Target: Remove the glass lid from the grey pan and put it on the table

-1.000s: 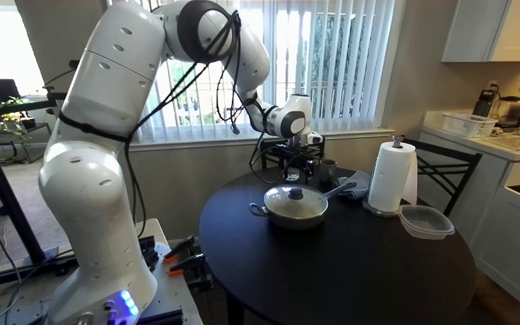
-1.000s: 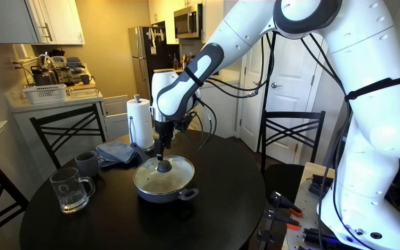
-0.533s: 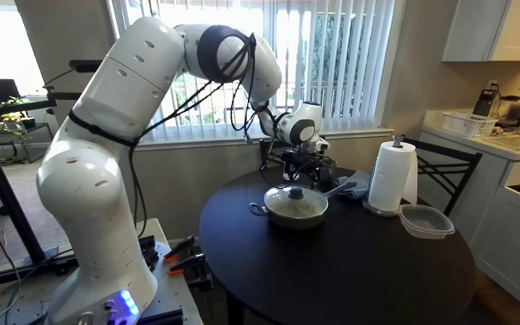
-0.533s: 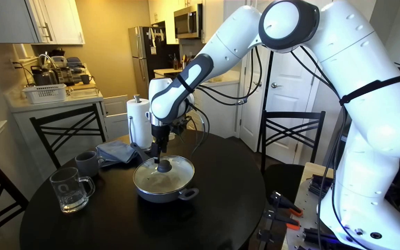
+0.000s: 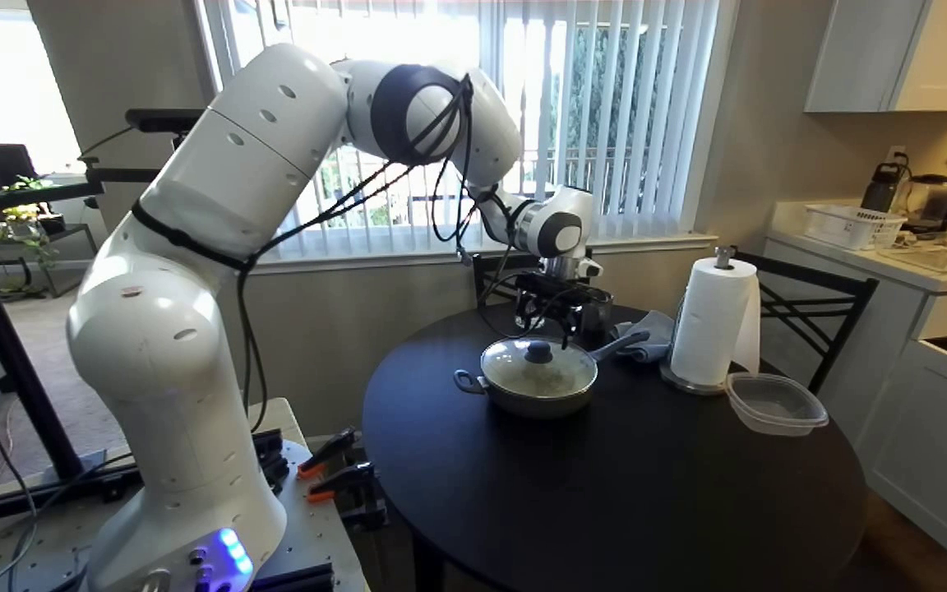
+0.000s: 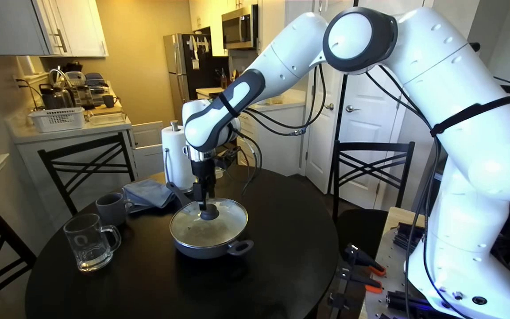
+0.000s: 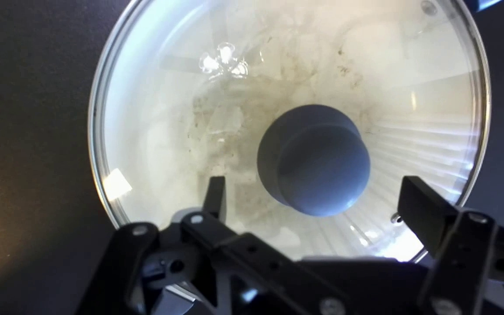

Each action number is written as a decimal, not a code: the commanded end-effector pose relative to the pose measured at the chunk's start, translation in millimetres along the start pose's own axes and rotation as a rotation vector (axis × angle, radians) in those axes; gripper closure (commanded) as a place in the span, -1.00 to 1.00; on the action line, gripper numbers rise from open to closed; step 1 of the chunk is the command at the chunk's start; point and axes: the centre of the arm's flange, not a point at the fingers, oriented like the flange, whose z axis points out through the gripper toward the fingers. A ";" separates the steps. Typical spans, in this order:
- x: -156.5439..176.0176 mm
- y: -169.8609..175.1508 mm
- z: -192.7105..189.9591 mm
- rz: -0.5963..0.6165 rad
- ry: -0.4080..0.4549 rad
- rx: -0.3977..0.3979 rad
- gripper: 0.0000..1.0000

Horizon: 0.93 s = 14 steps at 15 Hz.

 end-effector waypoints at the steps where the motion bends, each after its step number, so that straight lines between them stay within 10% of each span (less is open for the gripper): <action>1: 9.0 3.5 8.3 -0.033 -0.027 0.047 -1.00; 14: 13.3 3.0 23.6 -0.025 -0.044 0.058 -1.00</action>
